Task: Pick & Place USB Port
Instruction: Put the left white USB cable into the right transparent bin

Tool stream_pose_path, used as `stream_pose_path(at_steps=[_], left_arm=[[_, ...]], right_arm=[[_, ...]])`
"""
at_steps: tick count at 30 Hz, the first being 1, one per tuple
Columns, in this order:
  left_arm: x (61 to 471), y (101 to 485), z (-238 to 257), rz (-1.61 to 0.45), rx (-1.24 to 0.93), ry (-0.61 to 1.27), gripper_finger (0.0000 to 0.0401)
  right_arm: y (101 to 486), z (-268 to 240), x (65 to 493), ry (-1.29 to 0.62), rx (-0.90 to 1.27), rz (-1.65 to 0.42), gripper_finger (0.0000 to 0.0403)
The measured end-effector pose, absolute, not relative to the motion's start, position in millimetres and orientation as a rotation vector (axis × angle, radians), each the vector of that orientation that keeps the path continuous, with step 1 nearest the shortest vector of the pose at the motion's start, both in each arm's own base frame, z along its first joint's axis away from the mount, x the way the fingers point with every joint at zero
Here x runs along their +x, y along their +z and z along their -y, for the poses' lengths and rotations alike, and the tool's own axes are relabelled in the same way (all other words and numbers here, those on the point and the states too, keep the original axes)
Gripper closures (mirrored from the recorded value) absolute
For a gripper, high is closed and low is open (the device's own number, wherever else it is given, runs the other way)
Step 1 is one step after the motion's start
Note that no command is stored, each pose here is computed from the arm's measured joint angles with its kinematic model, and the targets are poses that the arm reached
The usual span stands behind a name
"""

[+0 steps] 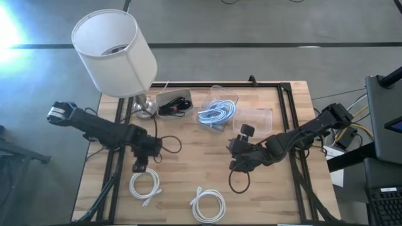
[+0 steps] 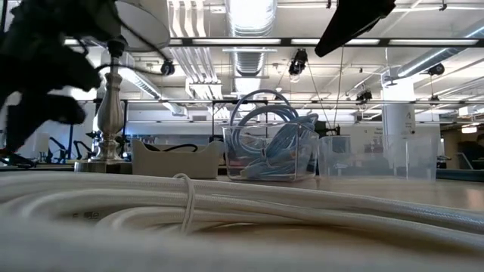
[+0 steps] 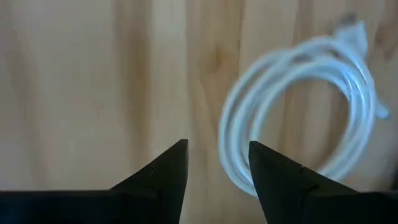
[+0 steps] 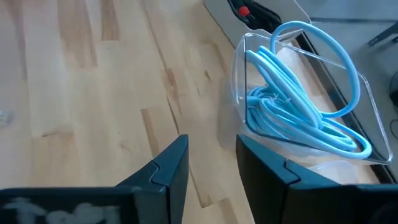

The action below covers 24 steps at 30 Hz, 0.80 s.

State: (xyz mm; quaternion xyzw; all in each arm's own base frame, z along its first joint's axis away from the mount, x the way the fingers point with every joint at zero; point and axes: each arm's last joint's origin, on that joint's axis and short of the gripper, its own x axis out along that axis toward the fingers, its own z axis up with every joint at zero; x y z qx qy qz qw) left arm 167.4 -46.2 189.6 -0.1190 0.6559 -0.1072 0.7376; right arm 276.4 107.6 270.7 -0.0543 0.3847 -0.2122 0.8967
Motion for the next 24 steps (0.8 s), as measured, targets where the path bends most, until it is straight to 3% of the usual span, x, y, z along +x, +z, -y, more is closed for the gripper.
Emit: stream_pose_path(at_steps=[5, 11, 18, 24], left_arm=[[158.9, 174.6, 58.7, -1.539, -0.372, -0.264, 0.0237], [163.5, 161.7, 71.6, -1.509, -0.385, -0.263, 0.0238], [165.6, 143.0, 70.1, -1.529, -0.281, -0.125, 0.0238], [169.3, 135.5, 71.2, -1.547, -0.242, -0.12, 0.0238]], right_arm=[[270.6, -99.6, 279.5, -0.45, -0.139, -0.809, 0.0269], [270.9, -91.8, 283.9, -0.428, -0.155, -0.825, 0.0268], [270.9, -89.5, 285.6, -0.394, -0.168, -0.841, 0.0274], [271.3, -89.8, 286.2, -0.383, -0.179, -0.838, 0.0273]])
